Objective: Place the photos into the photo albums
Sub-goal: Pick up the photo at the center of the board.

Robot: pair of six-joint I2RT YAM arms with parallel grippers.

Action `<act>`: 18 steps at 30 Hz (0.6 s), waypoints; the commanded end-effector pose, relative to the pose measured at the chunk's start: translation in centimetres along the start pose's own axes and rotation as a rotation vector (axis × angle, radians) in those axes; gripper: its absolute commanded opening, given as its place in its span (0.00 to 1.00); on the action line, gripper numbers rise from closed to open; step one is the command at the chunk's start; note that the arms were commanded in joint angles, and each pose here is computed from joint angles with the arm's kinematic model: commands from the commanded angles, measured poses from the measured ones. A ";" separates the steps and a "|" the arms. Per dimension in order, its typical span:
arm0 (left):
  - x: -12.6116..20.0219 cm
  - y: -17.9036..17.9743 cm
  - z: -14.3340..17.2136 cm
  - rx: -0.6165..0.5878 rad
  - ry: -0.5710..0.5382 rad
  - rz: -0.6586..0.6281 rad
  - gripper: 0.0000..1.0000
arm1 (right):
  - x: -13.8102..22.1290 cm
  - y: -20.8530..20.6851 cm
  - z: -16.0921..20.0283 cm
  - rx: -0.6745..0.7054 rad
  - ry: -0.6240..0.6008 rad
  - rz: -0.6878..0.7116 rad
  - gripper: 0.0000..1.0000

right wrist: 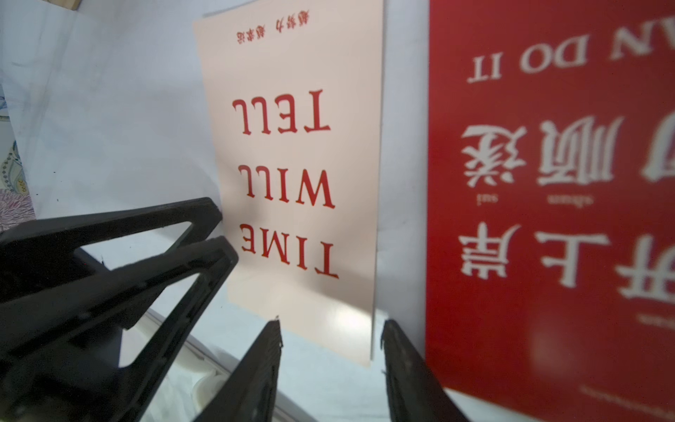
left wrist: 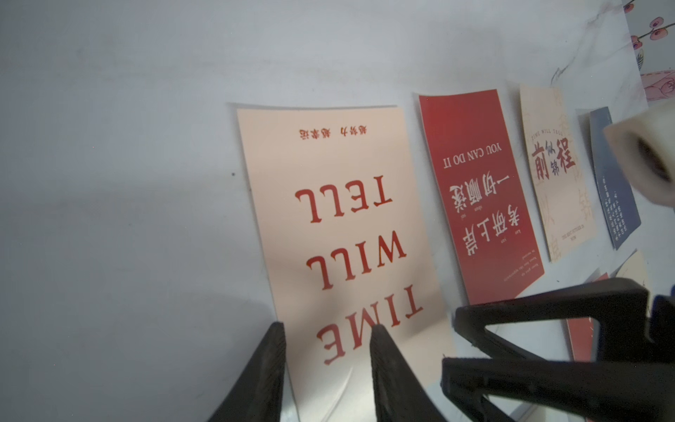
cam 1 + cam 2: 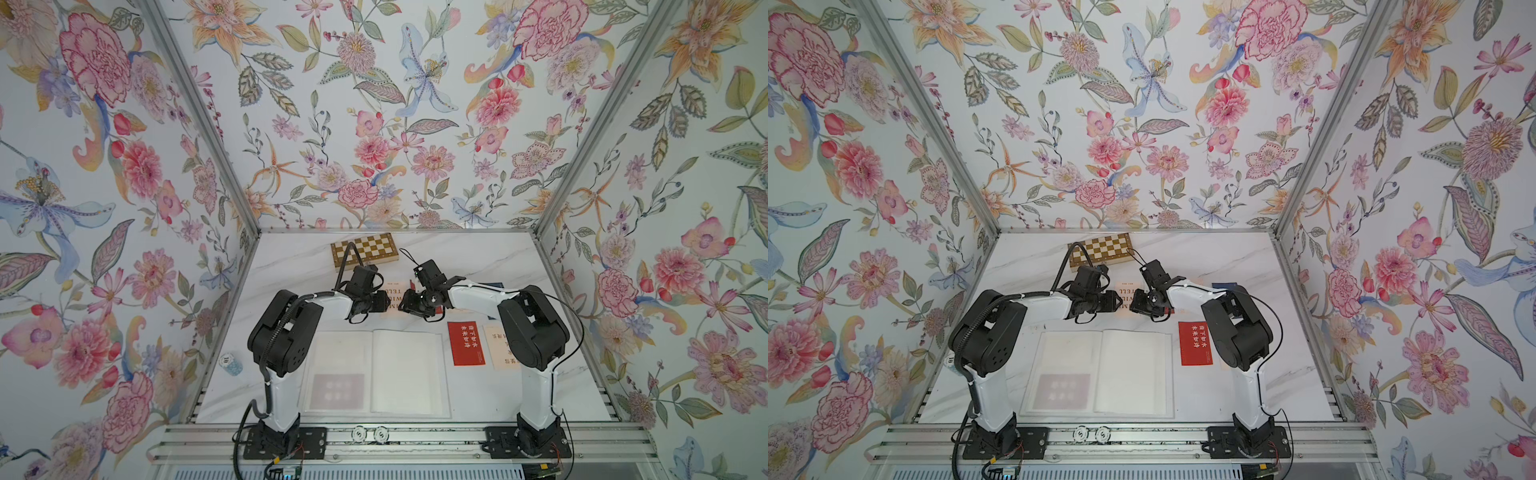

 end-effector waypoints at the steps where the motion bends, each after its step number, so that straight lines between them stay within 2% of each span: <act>1: -0.7 0.5 3.7 0.047 0.144 -0.024 0.38 | -0.8 -0.3 0.1 -0.018 0.042 -0.011 0.48; 8: -0.8 0.6 4.0 0.053 0.146 -0.025 0.38 | -0.7 -0.3 -0.2 -0.037 0.043 -0.055 0.48; 18: -1.0 0.6 4.1 0.066 0.148 -0.015 0.38 | 0.2 0.3 -0.7 -0.063 0.022 -0.211 0.48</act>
Point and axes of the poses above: each gripper's point midway between its finger pads, its own x axis back along the fingers, its own y axis along the line the jaws close on, z = x × y, the point moved 9 cm from there along x, back along the fingers, and after that the axes turned 5 degrees about -x, right-handed, at the moved point
